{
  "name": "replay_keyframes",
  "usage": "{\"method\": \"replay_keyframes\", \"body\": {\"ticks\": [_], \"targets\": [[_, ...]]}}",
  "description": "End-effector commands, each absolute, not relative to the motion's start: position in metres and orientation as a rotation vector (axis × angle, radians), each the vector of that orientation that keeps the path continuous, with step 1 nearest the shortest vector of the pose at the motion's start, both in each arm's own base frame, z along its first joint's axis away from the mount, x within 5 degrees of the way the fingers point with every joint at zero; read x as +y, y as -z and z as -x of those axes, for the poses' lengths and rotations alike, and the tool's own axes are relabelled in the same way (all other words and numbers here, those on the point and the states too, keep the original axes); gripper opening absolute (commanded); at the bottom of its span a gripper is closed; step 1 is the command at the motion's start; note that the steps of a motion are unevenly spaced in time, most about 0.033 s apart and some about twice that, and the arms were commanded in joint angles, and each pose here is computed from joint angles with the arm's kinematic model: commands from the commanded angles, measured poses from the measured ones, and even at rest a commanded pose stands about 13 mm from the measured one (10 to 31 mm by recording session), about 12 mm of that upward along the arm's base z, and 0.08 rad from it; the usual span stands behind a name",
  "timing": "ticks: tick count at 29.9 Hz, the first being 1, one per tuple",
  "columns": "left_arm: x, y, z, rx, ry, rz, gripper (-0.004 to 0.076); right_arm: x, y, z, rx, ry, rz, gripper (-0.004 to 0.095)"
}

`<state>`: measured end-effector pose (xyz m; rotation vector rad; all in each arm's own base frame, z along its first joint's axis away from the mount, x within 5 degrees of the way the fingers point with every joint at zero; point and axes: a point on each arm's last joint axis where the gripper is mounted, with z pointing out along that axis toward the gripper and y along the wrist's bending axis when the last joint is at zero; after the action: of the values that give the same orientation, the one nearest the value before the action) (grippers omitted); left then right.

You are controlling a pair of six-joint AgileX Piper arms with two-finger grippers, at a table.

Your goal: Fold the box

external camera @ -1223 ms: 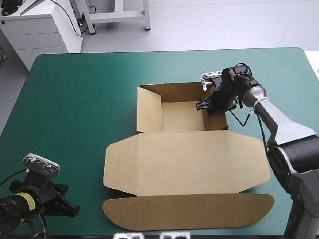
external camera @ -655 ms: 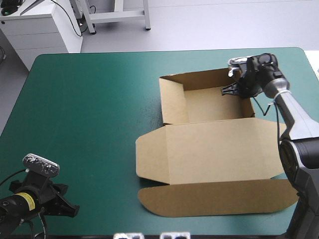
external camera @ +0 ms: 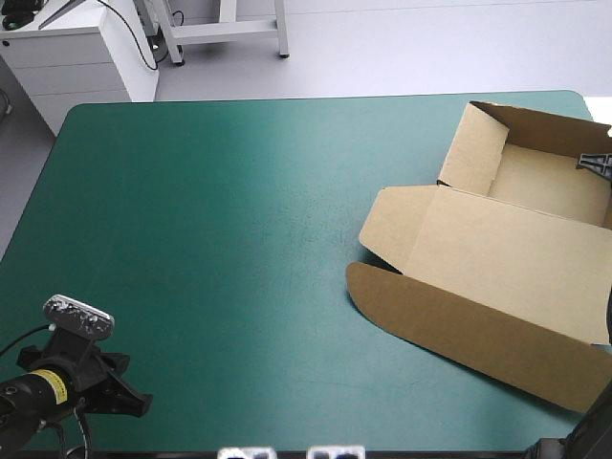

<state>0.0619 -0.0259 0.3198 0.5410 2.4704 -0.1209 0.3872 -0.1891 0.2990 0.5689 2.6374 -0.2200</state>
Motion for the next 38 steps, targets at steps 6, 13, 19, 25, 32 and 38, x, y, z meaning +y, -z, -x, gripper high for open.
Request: {"method": "replay_keyframes", "body": {"ticks": [6, 13, 19, 25, 32, 38], "targets": [[-0.027, -0.326, -0.064, 2.445, 0.126, -0.528, -0.0008, -0.193, -0.317, -0.382, 2.610, 0.214, -0.495, 0.0333], [-0.026, -0.326, -0.064, 2.445, 0.125, -0.526, -0.0008, -0.194, -0.318, -0.383, 2.595, 0.226, -0.493, 0.0849], [-0.026, -0.326, -0.064, 2.445, 0.125, -0.526, -0.0008, -0.194, -0.324, -0.381, 2.585, 0.247, -0.487, 0.0855], [-0.027, -0.326, -0.064, 2.440, 0.125, -0.527, -0.0008, -0.185, -0.360, -0.371, 2.506, 0.204, -0.488, 0.0839], [-0.028, -0.328, -0.066, 2.412, 0.147, -0.522, -0.0008, -0.156, -0.419, -0.354, 2.381, -0.018, -0.390, 0.0407], [-0.028, -0.328, -0.066, 2.411, 0.148, -0.522, -0.0008, -0.131, -0.445, -0.340, 2.331, -0.195, -0.207, 0.0000]]}}
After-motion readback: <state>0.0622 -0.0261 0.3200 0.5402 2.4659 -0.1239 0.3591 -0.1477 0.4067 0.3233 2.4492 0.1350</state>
